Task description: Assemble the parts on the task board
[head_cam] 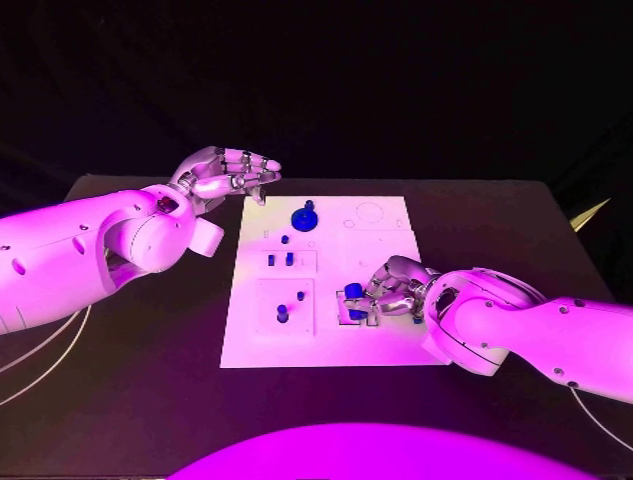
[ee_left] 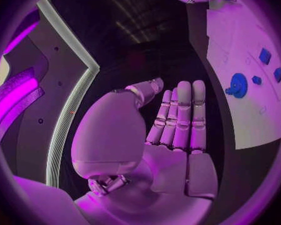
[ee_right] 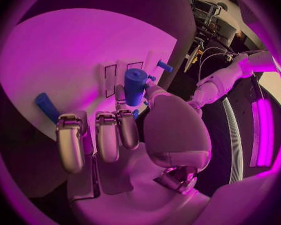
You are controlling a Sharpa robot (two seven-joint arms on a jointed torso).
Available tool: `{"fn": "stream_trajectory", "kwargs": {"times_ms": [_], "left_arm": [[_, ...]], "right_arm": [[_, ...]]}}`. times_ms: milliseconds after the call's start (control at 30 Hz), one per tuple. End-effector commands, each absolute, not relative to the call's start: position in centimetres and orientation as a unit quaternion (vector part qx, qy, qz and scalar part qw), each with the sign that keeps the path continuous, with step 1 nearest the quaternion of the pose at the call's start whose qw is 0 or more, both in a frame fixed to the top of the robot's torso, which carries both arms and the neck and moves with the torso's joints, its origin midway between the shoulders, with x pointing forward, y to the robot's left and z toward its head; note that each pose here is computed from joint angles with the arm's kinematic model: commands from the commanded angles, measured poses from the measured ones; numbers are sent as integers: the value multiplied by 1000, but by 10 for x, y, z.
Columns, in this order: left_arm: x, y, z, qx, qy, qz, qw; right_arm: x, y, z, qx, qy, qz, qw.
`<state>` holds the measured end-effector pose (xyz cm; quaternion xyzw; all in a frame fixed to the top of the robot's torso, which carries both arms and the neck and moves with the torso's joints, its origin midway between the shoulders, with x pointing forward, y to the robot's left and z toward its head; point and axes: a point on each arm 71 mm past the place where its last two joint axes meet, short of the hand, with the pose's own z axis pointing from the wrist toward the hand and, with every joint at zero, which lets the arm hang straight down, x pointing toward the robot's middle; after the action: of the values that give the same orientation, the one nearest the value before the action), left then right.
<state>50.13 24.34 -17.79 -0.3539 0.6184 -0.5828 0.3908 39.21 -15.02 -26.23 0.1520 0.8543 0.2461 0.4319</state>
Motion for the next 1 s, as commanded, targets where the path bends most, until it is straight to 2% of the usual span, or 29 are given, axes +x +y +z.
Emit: {"fn": "stream_trajectory", "kwargs": {"times_ms": [33, 1000], "left_arm": [[501, 242, -177, -352, 617, -590, 384], [501, 243, -177, -353, 617, -589, 385]], "right_arm": [[389, -148, -264, 137, 859, 246, 428], [393, -150, -265, 135, 855, 239, 441]]}}
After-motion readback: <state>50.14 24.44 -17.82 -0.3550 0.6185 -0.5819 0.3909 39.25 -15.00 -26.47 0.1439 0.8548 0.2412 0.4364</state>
